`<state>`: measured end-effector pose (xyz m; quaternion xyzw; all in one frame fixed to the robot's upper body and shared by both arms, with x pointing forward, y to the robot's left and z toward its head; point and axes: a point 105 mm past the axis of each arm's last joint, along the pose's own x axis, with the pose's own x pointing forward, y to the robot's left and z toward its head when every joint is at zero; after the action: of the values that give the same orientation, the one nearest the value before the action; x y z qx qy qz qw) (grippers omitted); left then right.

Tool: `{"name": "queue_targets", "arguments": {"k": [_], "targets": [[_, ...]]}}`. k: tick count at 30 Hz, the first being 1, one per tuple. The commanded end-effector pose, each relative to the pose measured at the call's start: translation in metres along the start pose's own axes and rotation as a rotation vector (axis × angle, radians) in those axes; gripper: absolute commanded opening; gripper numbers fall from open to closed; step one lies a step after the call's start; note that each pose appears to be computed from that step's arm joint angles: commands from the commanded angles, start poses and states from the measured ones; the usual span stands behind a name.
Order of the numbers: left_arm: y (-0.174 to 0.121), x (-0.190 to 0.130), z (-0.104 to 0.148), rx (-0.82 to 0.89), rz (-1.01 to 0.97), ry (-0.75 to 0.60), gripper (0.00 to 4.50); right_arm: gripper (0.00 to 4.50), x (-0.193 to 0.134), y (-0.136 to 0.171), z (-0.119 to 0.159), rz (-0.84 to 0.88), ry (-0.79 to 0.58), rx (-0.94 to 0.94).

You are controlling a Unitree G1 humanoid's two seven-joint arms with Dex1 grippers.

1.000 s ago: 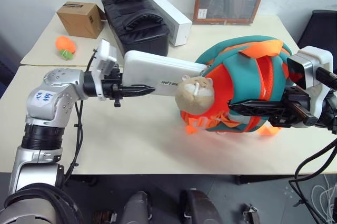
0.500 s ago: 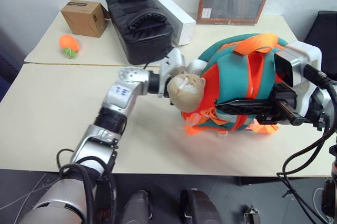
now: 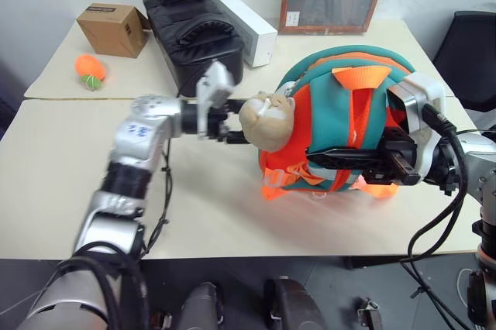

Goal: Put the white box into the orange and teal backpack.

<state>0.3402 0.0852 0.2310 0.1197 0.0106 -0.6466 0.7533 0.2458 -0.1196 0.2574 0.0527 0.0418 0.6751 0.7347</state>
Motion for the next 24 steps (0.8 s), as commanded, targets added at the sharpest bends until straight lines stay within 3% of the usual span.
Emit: {"name": "queue_targets", "arguments": {"k": [1,4,12,20,24], "targets": [[-0.003,0.009,0.017,0.043,0.004,-0.036,3.77,0.00,0.001,0.000,0.008,0.010,-0.036,-0.039],[-0.004,0.014,0.018,0.064,0.008,-0.039,3.77,0.00,0.003,-0.004,0.005,-0.009,-0.018,-0.059],[0.029,-0.023,0.036,0.045,0.158,-0.122,3.77,0.00,-0.004,-0.002,0.002,-0.022,-0.014,-0.046],[0.047,-0.044,0.028,0.015,0.180,-0.128,1.41,0.00,-0.039,0.013,0.009,-0.048,-0.009,-0.013],[0.047,-0.034,0.021,-0.008,0.151,-0.113,0.17,0.00,-0.046,0.010,0.007,-0.106,0.004,-0.014]]}}
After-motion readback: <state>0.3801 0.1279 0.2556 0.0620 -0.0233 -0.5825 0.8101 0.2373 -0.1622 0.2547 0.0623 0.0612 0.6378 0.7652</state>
